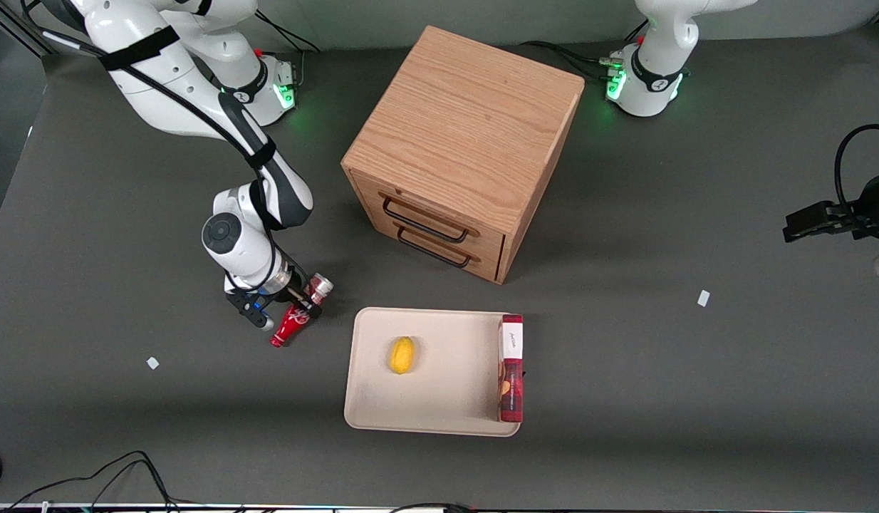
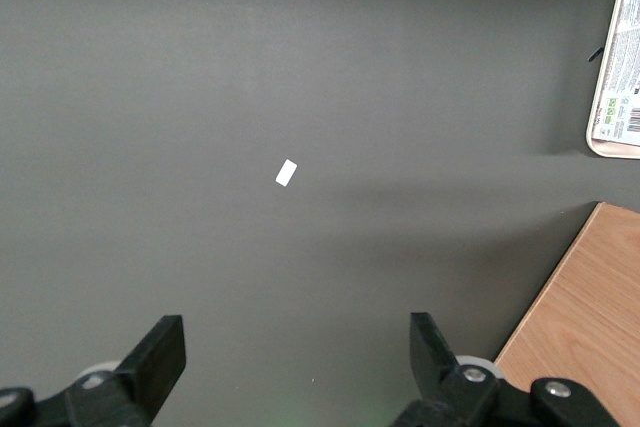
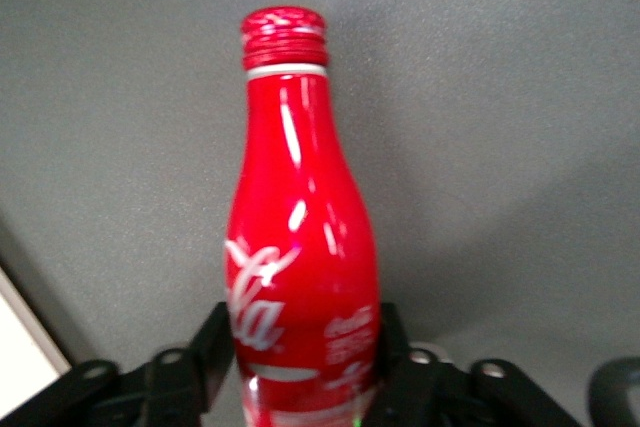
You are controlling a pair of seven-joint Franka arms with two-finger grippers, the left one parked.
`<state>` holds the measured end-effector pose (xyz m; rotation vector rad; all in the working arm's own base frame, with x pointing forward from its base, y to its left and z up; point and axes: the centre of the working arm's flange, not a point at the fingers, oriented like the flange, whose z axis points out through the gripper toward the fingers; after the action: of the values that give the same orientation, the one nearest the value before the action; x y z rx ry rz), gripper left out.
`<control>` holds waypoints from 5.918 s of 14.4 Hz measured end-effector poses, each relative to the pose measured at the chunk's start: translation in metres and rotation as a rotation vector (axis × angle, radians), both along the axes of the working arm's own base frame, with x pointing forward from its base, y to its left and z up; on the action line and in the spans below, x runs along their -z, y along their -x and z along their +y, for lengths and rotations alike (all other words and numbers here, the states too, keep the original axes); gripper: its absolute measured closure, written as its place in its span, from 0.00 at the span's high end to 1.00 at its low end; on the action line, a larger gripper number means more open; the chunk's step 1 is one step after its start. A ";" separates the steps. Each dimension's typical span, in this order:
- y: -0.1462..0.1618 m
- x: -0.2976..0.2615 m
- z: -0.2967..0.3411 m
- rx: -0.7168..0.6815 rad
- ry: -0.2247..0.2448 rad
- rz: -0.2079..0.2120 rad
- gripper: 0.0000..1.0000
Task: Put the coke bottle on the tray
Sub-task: 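Close the right gripper around the bottle's body, then lift the bottle upright and carry it toward the white tray, then lower the bottle onto the tray beside the lemon, then open the right gripper and raise it away from the tray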
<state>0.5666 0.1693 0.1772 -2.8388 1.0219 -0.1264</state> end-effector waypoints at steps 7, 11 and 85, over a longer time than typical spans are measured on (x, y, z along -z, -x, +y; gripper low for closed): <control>0.000 0.000 0.000 0.000 0.000 -0.001 0.54; -0.002 -0.018 0.002 -0.031 0.028 0.053 0.54; -0.157 -0.098 0.146 -0.590 0.102 0.092 1.00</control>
<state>0.7232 0.3153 0.2750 -3.1220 0.1579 0.0107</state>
